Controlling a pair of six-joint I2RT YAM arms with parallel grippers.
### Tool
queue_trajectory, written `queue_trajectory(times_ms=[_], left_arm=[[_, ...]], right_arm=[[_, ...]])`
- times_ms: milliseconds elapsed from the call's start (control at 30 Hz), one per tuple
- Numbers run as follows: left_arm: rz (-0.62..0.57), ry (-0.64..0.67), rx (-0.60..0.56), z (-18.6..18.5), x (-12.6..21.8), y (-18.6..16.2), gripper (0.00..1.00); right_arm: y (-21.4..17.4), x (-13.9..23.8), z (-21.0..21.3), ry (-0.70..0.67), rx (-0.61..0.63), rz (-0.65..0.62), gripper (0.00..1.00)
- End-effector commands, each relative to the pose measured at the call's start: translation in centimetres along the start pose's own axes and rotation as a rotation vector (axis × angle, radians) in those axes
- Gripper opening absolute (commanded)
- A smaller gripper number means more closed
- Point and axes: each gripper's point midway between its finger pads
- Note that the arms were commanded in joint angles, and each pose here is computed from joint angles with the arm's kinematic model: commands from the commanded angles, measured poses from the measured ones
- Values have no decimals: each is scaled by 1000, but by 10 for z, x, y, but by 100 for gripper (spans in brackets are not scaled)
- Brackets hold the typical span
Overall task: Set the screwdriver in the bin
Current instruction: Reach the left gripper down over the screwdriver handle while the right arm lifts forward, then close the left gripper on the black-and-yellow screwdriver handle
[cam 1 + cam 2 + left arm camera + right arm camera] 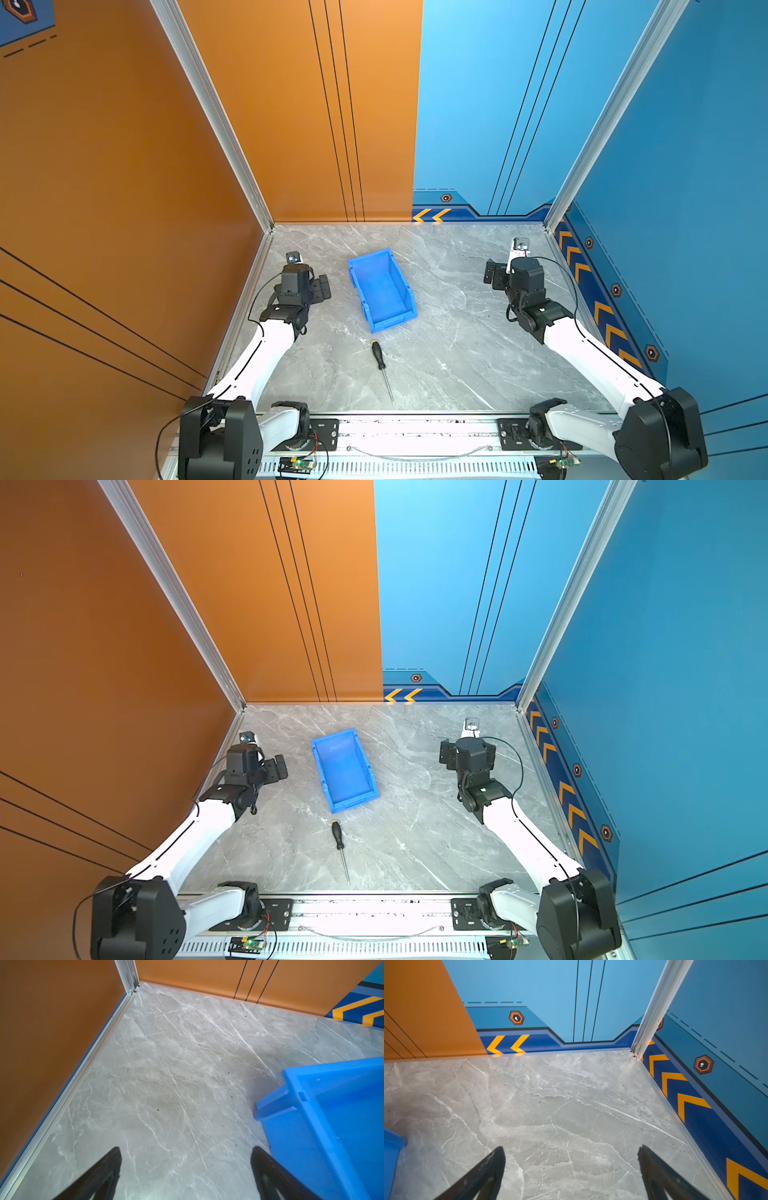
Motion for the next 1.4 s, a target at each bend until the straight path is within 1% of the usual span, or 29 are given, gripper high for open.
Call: queue_trajectory(times_ms=[0, 67, 133, 200, 300, 367, 467, 533, 567, 667, 767, 867, 967, 1067, 1200, 1300, 1367], left_arm=[[135, -1, 26, -7, 31, -20, 98], [151, -25, 21, -20, 46, -21, 98], [171, -50, -3, -35, 58, -28, 98], [189, -73, -35, -50, 70, -37, 98], [224, -121, -66, -71, 87, -53, 98], [255, -160, -60, -84, 95, -68, 98], [295, -190, -45, -100, 101, -89, 98], [322, -193, -35, -107, 103, -104, 98], [338, -200, -36, -113, 104, -111, 98], [366, -206, -58, -123, 107, -125, 98], [395, -202, -53, -129, 109, -140, 98], [434, -200, -66, -133, 110, -156, 98], [461, -204, -96, -139, 113, -168, 98], [490, -184, -82, -138, 112, -182, 98], [534, -157, -73, -137, 107, -201, 100], [559, -125, -80, -135, 102, -211, 100], [570, -102, -75, -132, 99, -216, 98]], right_arm=[[-66, 2, 30, 94, 125, 261, 100], [-64, 12, 43, 132, 150, 241, 100], [-55, 27, 50, 172, 135, 197, 100], [-42, 43, 59, 249, 112, 143, 100], [-35, 58, 62, 291, 79, 118, 100], [-36, 63, 68, 334, 65, 122, 100], [-40, 75, 92, 484, 80, 136, 100], [-37, 87, 106, 569, 93, 115, 100], [-34, 92, 111, 589, 98, 99, 100], [-30, 102, 118, 626, 125, 68, 100], [-32, 106, 121, 647, 136, 67, 100], [-39, 106, 124, 664, 119, 98, 100], [-44, 113, 131, 719, 101, 126, 100], [-47, 122, 134, 743, 98, 115, 100], [-54, 131, 128, 717, 140, 70, 100], [-62, 137, 129, 735, 159, 79, 100], [-66, 144, 132, 764, 183, 77, 100]])
Point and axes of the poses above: each gripper's point midway between its finger pads, its own x axis back along the fingers, its own z axis along the line the jaws close on, y = z × x, and after that the axes turned 3 degrees about x, right-handed
